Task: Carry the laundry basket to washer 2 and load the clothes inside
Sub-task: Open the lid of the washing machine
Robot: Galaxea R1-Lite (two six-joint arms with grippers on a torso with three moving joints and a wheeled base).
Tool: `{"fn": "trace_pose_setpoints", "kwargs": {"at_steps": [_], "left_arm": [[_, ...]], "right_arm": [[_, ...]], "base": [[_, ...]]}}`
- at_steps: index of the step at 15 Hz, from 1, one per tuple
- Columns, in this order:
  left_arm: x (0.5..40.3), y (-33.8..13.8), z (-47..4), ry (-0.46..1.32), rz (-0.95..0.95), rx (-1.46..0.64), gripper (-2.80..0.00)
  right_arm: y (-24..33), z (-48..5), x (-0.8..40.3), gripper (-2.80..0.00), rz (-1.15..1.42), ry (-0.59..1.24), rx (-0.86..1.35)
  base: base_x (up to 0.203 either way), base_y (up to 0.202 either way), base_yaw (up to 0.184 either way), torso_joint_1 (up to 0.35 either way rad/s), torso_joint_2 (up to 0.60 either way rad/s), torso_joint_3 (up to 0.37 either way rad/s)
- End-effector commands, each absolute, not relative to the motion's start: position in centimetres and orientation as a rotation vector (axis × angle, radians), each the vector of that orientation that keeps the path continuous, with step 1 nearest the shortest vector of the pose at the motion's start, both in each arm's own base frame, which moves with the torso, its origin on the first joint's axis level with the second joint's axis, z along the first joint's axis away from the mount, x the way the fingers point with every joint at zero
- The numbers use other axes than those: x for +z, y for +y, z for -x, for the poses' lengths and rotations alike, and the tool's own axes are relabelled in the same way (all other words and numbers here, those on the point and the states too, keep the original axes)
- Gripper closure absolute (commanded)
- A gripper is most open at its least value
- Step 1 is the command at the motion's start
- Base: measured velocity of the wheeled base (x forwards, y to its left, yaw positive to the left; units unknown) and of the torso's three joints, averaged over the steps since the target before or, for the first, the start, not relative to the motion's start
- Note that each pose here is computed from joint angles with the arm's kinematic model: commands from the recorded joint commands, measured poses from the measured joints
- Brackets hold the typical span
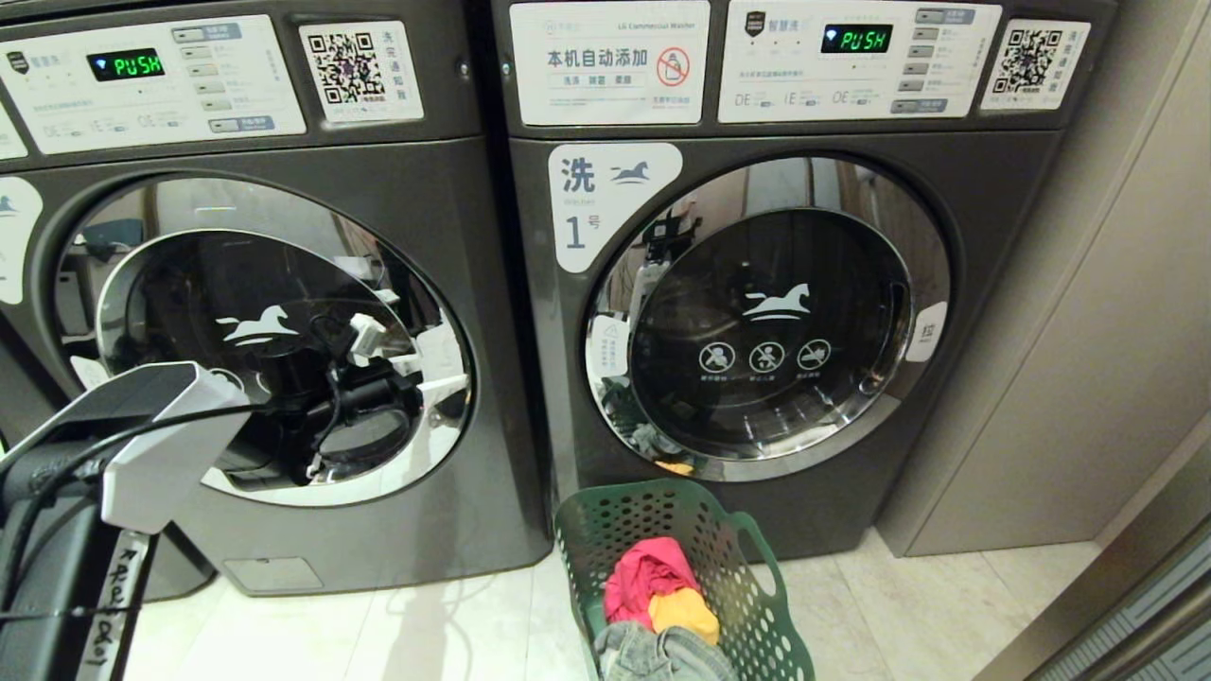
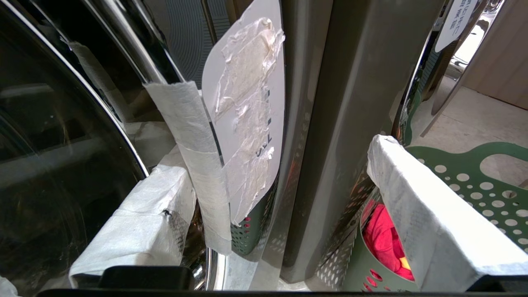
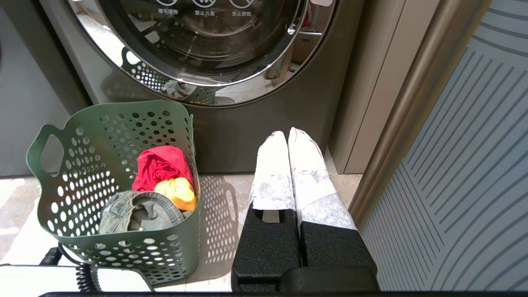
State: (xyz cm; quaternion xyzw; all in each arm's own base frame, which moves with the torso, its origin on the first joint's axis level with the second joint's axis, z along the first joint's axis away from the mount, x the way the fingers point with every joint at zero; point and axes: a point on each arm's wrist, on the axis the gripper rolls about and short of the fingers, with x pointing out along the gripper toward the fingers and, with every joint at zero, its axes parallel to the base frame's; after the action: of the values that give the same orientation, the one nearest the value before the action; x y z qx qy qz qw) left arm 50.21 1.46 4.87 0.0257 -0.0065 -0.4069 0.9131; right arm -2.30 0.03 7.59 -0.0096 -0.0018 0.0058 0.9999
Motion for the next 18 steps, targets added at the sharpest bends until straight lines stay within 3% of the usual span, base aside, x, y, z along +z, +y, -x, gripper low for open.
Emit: {"fn": "trace_pose_setpoints", "kwargs": {"at_steps": [1,18], "left_arm": [[4.6,1.5,-50.2,-0.011,-0.051,-0.848,-2.80],[3.8,1.1,-48.0,-0.071,-0.048,-1.039,-2.80]], "right_arm": [[0.0,2.3,7.6,0.00,0.020,-0.003,0.012],[0.0,2.3,7.6,0.00,0.020,-0.002,0.012]], "base": [[0.000,0.000,0.000,0.000,0.00,0.000],[0.000,0.000,0.000,0.000,0.00,0.000]]}}
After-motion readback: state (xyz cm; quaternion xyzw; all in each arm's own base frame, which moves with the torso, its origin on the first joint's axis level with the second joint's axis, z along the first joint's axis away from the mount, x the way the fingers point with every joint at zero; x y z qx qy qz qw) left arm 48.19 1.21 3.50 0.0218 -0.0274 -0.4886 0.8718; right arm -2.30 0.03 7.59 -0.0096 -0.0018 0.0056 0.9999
